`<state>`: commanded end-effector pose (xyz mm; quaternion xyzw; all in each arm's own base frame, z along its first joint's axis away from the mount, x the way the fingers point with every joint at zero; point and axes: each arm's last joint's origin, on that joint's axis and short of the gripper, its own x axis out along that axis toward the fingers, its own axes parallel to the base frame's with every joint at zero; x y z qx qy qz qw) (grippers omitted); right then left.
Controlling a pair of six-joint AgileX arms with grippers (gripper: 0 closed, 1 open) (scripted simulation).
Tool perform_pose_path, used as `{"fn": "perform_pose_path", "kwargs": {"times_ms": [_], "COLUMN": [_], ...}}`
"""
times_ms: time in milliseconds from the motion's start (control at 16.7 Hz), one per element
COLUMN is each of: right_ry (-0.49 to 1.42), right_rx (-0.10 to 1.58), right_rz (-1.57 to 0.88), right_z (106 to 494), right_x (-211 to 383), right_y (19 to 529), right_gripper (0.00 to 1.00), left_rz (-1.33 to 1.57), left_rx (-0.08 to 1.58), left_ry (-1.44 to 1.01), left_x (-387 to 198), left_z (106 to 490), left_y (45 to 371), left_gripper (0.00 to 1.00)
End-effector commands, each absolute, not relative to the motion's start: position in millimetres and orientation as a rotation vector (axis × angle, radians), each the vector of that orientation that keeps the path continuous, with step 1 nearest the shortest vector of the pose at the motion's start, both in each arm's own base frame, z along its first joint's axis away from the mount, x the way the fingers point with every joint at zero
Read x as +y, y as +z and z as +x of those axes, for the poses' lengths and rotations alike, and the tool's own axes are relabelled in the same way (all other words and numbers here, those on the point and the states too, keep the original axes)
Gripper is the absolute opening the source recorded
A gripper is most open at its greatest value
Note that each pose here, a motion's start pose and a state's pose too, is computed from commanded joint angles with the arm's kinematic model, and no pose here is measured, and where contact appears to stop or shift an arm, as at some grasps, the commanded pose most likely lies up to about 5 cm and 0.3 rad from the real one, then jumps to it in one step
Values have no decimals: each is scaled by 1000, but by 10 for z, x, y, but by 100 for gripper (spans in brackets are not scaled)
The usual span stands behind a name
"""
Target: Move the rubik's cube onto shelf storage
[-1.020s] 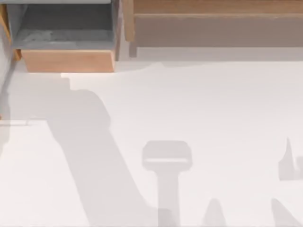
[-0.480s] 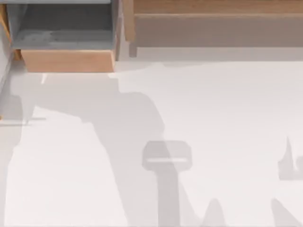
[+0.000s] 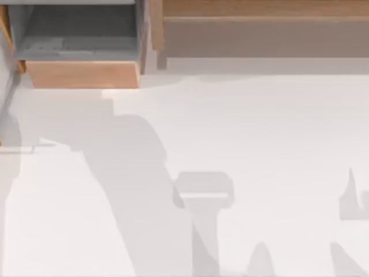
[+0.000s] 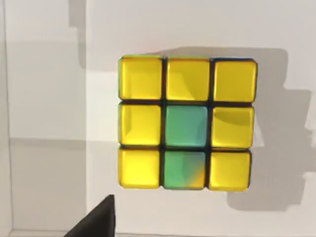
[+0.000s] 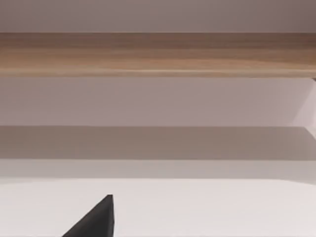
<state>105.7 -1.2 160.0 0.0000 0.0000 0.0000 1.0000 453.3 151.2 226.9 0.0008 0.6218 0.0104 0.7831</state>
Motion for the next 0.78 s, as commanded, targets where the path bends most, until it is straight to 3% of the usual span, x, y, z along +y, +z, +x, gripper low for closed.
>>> {"fn": "perform_pose_path", "kwargs": {"times_ms": [300,600,780], "right_ry": [0,0,0], "right_rx": [0,0,0], "right_rz": [0,0,0], "right_z": [1057,1057,1057], "right_x": [-12,-12,-12], "right_y": [1600,1600,1600], "right_gripper": [100,100,100], "left_rz": [4,8,8], "left_rx": [1370,1371,1371], "left_ry": [-4,-10,-10], "left_x": [1752,1732,1732], "left_z": [4770,4806,4806], "left_y": [1653,1602,1602], "left_gripper": [100,100,77]}}
